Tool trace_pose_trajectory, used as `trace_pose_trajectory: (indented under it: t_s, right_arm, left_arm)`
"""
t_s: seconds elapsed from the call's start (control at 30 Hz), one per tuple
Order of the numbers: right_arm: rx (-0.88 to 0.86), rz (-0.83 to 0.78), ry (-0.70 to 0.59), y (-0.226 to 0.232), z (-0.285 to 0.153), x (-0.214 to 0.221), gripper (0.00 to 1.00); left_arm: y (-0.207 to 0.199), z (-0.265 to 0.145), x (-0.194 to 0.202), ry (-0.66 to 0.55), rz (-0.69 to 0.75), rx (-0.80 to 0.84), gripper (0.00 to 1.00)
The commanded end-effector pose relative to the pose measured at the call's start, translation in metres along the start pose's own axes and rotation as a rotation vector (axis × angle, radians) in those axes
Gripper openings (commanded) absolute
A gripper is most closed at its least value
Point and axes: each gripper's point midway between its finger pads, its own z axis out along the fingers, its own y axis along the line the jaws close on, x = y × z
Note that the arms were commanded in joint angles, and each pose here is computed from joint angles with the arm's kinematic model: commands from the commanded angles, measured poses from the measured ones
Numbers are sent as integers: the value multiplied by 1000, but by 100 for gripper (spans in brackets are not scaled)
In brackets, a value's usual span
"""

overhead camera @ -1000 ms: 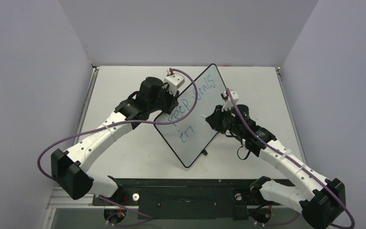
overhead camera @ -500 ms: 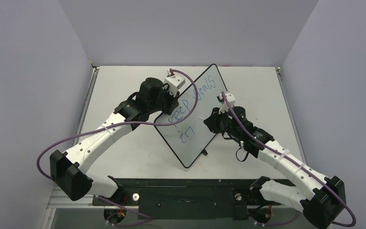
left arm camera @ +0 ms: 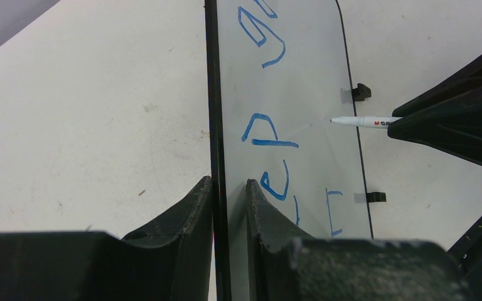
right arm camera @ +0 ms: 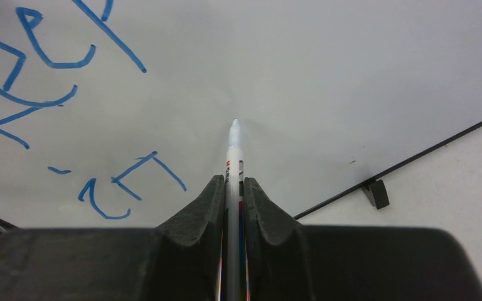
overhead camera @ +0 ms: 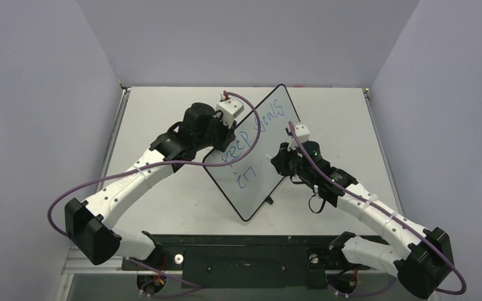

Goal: Write a sentence on the whiteboard

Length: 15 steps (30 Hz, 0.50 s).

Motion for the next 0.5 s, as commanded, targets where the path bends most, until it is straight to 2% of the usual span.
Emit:
trace_pose_trajectory:
  t_s: [0.0,0.47]
  right_arm:
    - [17,-1,-57,2,7,-21,0]
    - [44,4,-87,1,15,-39,0]
  left_arm:
    - [-27,-4,40,134,45,102,0]
    - [-29,-5,40,132,46,108,0]
